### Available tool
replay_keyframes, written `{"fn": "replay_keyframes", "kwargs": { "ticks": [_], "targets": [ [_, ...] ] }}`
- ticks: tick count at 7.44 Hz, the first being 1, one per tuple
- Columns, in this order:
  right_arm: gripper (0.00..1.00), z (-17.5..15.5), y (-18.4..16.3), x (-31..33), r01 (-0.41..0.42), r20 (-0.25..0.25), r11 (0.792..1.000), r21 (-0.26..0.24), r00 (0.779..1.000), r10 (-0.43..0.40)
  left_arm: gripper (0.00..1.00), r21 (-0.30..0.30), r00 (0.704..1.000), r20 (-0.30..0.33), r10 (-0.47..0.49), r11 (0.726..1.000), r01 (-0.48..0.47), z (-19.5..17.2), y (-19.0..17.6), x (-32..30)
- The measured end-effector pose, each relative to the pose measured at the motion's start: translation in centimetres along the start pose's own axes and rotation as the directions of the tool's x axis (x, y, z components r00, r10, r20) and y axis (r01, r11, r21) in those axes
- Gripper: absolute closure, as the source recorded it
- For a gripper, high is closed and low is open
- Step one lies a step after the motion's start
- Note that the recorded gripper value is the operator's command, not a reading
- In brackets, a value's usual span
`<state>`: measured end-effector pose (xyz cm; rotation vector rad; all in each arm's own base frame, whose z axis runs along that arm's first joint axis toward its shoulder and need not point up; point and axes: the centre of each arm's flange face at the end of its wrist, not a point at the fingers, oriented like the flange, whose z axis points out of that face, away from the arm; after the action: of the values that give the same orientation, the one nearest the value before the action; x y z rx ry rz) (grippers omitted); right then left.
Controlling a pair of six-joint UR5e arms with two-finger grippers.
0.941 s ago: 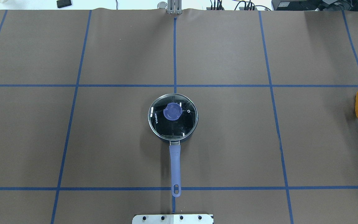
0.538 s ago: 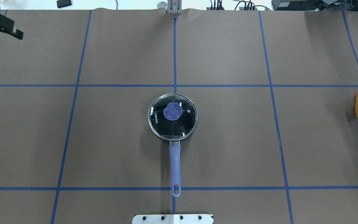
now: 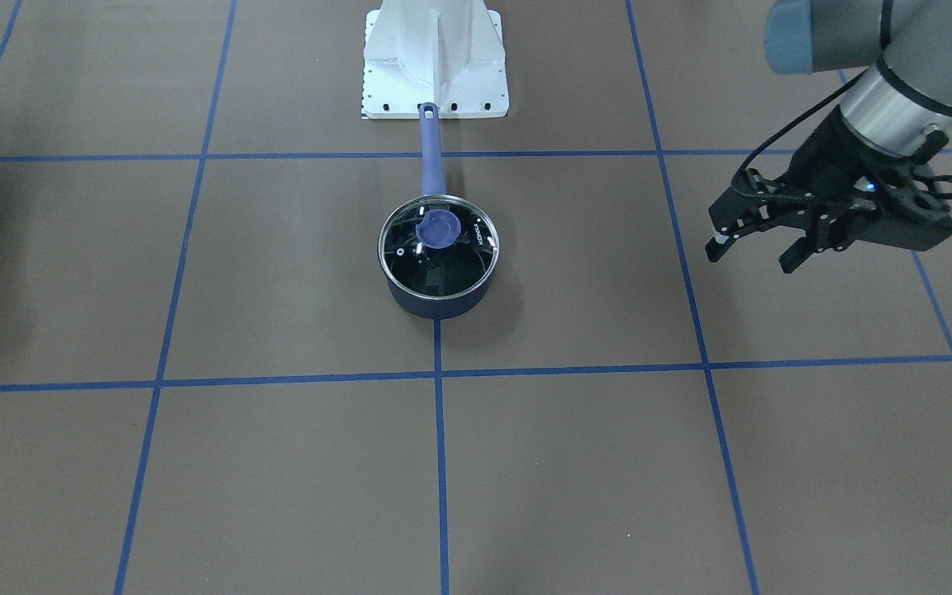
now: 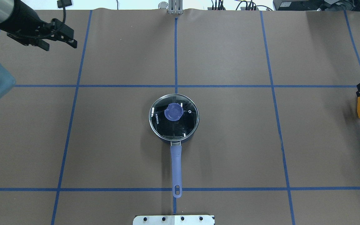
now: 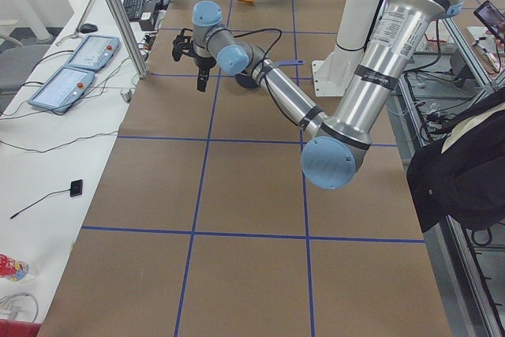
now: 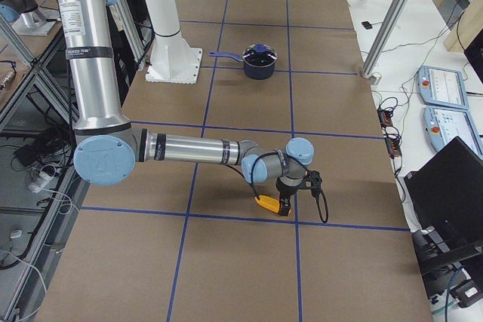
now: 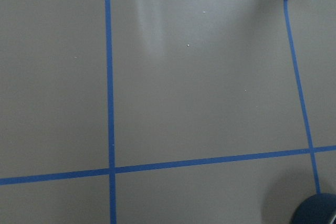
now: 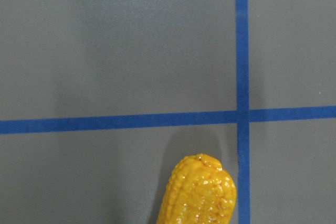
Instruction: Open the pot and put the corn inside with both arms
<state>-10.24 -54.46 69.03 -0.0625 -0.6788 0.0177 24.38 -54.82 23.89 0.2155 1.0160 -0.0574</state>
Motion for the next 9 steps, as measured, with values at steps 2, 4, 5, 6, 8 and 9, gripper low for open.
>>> {"fn": "replay_keyframes", "kwargs": {
  "ticks": [2,4,5,6,8,9],
  "targets": [
    [0.0,1.1,0.1,0.6,0.006,0.004,1.0,-0.003,1.0,-0.006,0.03,-0.004,1.0,0.0,-0.028,1.0,0.028,2.7,2.1,5.4],
    [0.12,2.2,0.2,1.2,0.013,0.007,1.0,0.0,1.0,-0.013,0.03,-0.006,0.999,-0.001,-0.044,0.999,0.044,4.4,3.9,9.8],
    [0.18,2.3,0.2,1.2,0.011,0.008,1.0,0.0,1.0,-0.011,0.03,-0.008,0.999,-0.002,-0.047,0.999,0.047,4.8,4.5,11.2],
    [0.23,2.4,0.2,1.0,0.001,0.01,1.0,0.001,1.0,-0.001,0.04,-0.011,0.999,-0.005,-0.047,0.999,0.047,5.2,4.8,12.2],
    [0.41,2.3,0.1,-0.3,-0.028,0.015,1.0,0.002,1.0,0.028,0.05,-0.023,0.999,-0.011,-0.046,0.999,0.046,5.9,5.2,13.9],
    [0.48,2.2,-0.2,-0.9,-0.032,0.017,0.999,0.004,0.999,0.032,0.05,-0.025,0.999,-0.012,-0.044,0.999,0.044,6.3,5.1,14.7]
  ]
}}
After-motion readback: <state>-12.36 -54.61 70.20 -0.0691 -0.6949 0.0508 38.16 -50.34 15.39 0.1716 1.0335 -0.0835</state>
